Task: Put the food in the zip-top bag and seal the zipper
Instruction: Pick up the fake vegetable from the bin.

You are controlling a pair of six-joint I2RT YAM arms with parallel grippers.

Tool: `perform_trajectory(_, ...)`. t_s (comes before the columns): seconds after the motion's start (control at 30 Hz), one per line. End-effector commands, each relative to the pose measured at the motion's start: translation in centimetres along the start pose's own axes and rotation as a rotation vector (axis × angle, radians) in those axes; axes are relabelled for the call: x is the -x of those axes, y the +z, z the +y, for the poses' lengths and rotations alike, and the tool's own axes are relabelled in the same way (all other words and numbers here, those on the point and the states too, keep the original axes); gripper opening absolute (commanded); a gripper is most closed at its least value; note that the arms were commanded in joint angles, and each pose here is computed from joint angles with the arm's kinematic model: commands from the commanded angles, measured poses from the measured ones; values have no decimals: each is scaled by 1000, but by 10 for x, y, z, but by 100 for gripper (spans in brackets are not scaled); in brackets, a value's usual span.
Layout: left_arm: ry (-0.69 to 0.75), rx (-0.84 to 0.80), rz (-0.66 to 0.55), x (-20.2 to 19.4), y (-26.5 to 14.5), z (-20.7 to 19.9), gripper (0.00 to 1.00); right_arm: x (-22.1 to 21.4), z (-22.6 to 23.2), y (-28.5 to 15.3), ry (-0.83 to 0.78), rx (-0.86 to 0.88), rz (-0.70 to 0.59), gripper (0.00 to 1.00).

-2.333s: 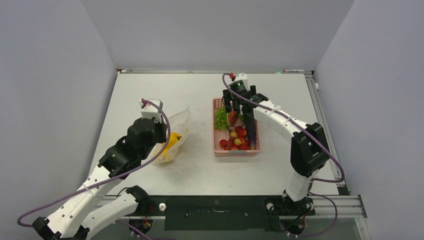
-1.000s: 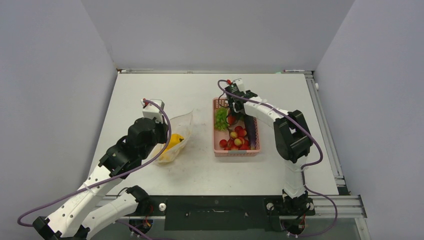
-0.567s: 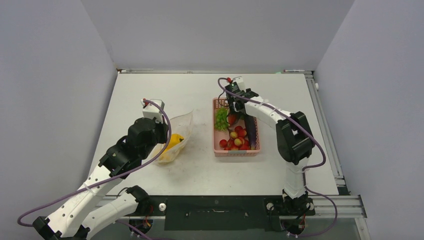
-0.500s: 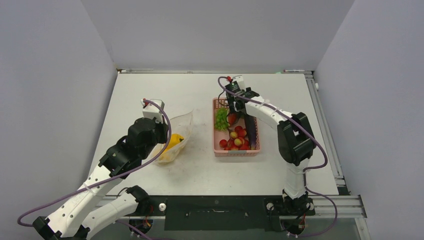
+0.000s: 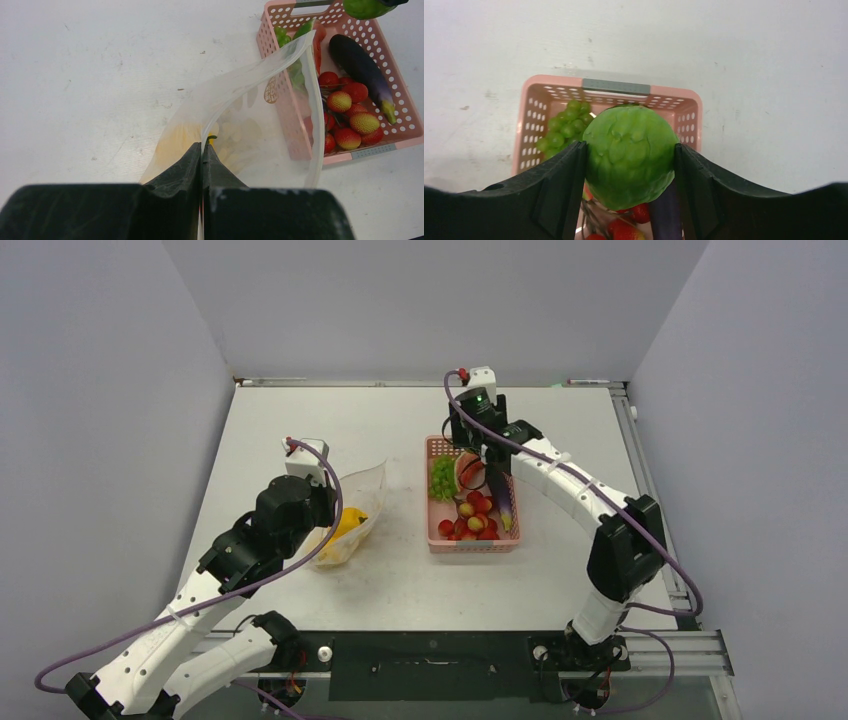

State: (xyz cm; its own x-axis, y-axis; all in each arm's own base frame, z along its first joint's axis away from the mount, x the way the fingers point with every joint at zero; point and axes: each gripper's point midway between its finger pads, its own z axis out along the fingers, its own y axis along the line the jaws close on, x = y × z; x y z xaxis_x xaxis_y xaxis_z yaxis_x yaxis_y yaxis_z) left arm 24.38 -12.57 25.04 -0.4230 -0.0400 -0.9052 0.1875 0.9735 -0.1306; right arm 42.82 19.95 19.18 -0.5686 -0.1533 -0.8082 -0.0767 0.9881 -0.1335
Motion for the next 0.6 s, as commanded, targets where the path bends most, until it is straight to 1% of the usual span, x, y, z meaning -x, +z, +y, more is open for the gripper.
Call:
perform_trajectory(0.0,-23,-25,-60,24,-6,-6,0,35,23,-43,71,151,-122,38)
perform_trajectory(0.27,-22,-27,-57,23,-5,-6,0,59,58,-111,104,372,-221,37)
perform_trajectory(0.43,-22,-27,-56,23,-5,-6,0,68,86,-160,101,581,-276,37)
perform_trajectory(0.57,-22,-24,-53,23,-3,-6,0,66,110,-194,81,763,-291,37)
